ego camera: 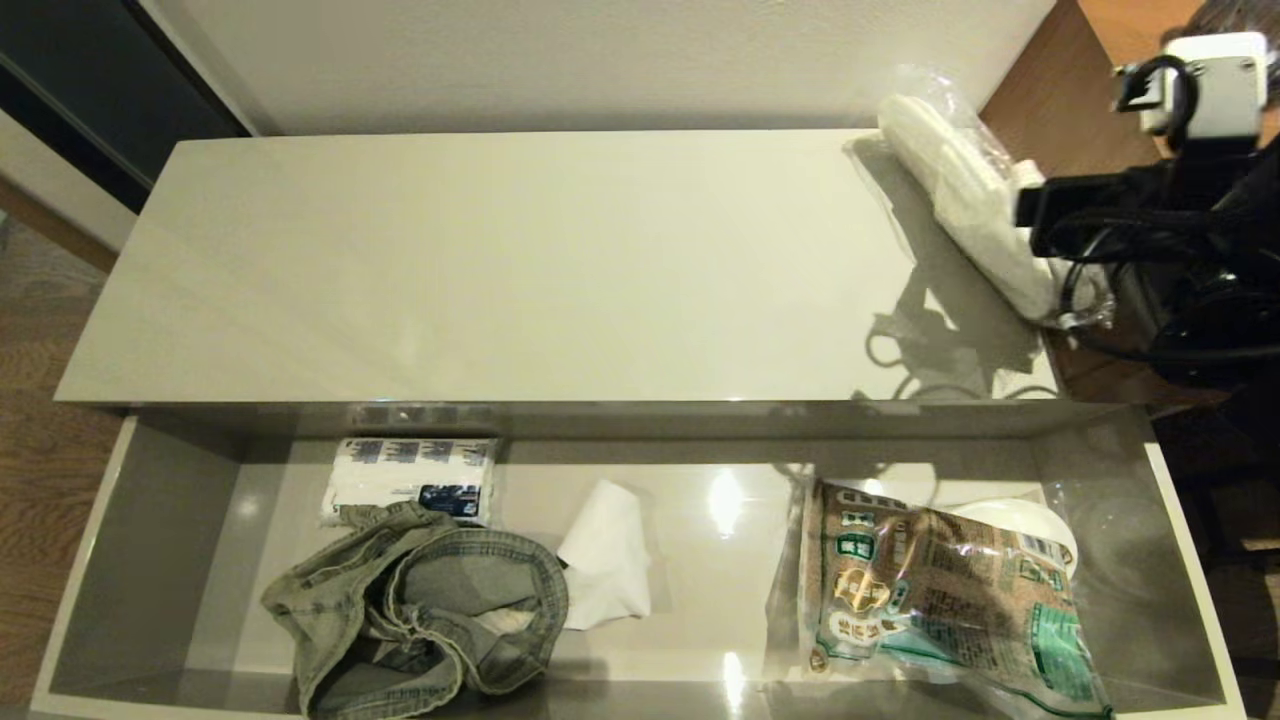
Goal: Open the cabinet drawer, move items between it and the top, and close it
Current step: Place the disposable slippers on the table, then take out the shorts from the drawer
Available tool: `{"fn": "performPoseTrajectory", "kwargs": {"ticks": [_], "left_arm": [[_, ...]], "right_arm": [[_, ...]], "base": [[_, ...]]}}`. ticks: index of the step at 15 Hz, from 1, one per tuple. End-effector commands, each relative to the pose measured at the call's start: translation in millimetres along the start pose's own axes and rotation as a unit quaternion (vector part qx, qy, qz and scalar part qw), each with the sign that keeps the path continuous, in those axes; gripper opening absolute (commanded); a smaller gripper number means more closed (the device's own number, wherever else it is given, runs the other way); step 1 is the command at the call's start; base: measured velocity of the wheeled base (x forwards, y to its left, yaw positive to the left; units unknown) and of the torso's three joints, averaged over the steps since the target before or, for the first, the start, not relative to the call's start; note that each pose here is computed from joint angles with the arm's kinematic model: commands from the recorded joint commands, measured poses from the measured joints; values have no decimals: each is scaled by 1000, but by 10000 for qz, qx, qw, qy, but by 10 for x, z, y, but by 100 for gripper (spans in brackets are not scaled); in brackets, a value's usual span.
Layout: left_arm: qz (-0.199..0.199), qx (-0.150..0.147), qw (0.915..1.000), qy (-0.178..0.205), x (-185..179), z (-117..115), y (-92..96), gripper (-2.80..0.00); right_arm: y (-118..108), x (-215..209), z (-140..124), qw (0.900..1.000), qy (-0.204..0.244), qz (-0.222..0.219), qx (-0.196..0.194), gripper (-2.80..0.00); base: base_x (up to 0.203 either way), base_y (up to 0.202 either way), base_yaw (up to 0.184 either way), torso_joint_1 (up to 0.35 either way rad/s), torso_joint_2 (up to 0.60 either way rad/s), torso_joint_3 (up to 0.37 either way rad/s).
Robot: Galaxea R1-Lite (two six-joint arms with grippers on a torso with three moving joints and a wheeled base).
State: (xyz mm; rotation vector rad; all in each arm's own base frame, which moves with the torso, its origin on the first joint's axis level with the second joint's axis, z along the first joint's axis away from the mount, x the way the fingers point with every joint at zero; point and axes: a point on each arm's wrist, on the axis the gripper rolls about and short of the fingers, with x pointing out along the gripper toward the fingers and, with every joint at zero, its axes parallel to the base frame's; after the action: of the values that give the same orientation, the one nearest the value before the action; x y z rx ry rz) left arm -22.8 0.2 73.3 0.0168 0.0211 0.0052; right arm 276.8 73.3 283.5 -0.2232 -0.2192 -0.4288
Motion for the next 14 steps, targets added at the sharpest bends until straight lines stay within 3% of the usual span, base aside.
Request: {"fn": "performPoseTrajectory", "kwargs": {"ticks": [1, 5, 11, 12, 14], "left_arm": [[11, 1, 10000, 10, 1, 0, 0, -280], [-4, 1, 10000, 10, 1, 0, 0, -280], [11, 1, 10000, 10, 1, 0, 0, -280], [11, 1, 10000, 10, 1, 0, 0, -280], [11, 1, 10000, 10, 1, 0, 0, -280]], "right_arm": [[-327, -23, 168, 9990, -210, -395, 89, 0], [-529, 104, 98, 9972, -186, -715, -66, 0], [-747, -163, 326, 9979, -416, -459, -171, 0], [-831, -301, 385, 9987, -353, -199, -316, -280], [-967, -585, 350, 9942, 364, 524, -868, -280]], "base": [[0, 0, 0, 0, 0, 0], [0, 0, 0, 0, 0, 0], [0, 0, 0, 0, 0, 0], [0, 0, 0, 0, 0, 0], [0, 0, 0, 0, 0, 0]]}}
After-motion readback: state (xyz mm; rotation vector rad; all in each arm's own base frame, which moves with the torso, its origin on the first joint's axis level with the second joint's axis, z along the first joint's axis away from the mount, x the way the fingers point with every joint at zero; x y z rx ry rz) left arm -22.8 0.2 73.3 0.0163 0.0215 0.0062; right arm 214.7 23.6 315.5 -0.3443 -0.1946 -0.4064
